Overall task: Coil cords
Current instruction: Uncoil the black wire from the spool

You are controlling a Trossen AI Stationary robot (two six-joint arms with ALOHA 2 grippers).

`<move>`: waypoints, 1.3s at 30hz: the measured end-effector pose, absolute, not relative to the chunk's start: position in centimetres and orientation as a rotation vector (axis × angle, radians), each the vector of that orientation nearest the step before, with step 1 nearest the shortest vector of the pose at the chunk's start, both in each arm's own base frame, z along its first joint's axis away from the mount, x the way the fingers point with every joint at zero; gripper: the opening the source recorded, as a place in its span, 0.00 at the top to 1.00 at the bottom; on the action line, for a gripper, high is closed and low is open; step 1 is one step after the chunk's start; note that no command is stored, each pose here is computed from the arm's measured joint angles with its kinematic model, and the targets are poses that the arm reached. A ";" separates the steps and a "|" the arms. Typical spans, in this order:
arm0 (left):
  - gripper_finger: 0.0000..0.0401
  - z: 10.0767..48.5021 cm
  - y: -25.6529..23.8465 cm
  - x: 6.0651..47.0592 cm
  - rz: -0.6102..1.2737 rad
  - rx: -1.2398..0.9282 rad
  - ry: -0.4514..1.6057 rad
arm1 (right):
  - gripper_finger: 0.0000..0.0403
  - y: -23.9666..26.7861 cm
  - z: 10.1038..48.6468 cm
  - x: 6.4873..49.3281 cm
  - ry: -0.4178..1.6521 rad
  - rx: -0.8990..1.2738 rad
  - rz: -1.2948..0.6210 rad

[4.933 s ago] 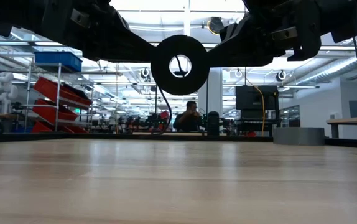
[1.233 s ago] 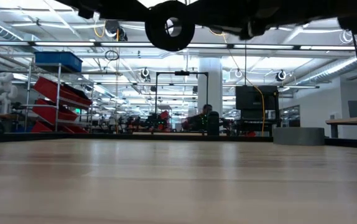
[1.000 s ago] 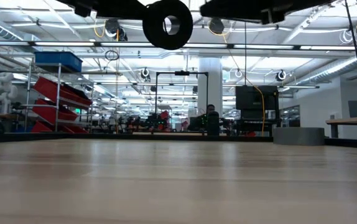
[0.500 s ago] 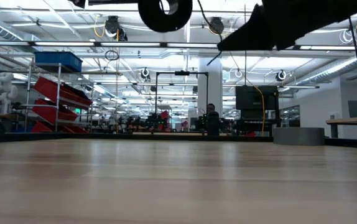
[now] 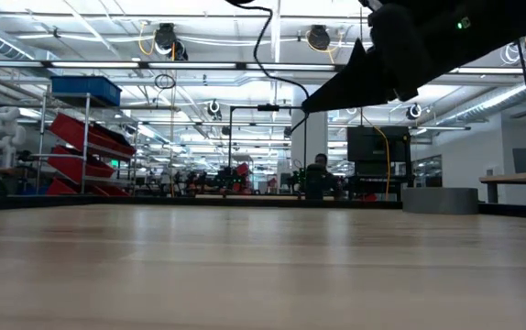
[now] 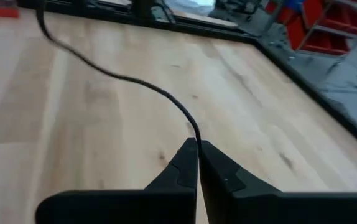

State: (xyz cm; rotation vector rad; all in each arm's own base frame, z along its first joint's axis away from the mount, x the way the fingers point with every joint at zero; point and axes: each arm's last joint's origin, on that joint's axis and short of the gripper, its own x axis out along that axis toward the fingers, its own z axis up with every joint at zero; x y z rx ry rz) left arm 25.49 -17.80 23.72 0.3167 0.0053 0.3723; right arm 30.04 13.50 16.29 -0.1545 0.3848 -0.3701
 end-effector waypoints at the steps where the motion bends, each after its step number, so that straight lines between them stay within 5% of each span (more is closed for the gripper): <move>1: 1.00 23.8 -17.7 25.6 0.378 0.324 0.002 | 1.00 13.5 16.1 30.2 0.382 -0.148 -0.362; 16: 1.00 24.9 -15.8 26.5 0.464 0.358 -0.046 | 1.00 14.3 15.9 31.1 0.311 -0.096 -0.238; 39: 1.00 21.8 -15.2 27.0 0.489 0.397 0.162 | 1.00 17.8 18.9 29.7 0.098 -0.268 -0.094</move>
